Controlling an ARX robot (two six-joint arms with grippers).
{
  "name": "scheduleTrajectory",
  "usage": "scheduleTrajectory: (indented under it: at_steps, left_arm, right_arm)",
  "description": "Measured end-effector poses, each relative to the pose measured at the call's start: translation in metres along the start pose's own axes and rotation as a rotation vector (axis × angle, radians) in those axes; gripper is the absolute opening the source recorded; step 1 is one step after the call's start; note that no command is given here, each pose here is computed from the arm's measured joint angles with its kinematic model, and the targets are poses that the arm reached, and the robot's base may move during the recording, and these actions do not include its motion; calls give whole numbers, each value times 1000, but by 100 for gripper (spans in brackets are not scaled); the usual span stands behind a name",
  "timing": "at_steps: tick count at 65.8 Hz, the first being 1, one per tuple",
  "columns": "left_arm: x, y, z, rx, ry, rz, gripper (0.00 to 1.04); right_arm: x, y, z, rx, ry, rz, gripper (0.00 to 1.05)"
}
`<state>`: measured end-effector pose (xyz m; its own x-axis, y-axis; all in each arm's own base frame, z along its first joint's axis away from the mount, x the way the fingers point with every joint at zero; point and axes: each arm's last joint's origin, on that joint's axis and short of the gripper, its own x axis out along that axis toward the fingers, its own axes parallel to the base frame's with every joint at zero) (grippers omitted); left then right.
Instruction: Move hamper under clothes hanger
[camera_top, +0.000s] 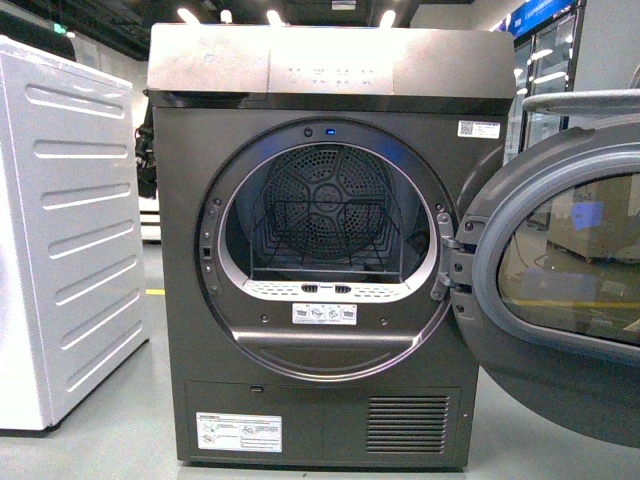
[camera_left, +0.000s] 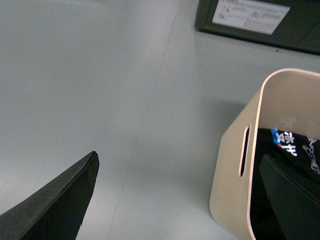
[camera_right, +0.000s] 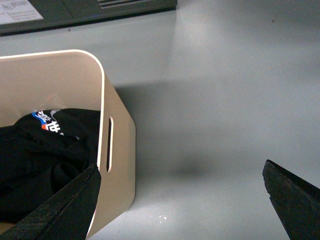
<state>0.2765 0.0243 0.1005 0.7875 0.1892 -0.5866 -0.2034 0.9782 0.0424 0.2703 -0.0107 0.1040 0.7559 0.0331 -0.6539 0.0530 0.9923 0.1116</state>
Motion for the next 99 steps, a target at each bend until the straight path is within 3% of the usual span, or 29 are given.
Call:
scheduleTrajectory:
  at_steps: [14,31,58,99]
  left_arm:
    - [37,-11,-23,29,85,-33,98]
    - [56,-29,-19,65,83,-58,98]
    - [78,-57,-27,91,110,-89,98]
    - [96,-77,-39,96,122,-114,98]
  right_arm:
    - [47,7,-20,-19,98,-1,97]
    - [78,22,-20,-23,124,-1,97]
    - [103,36,-19,-36,144,-29,97]
    - [128,48,-32,-72,191,-63,97]
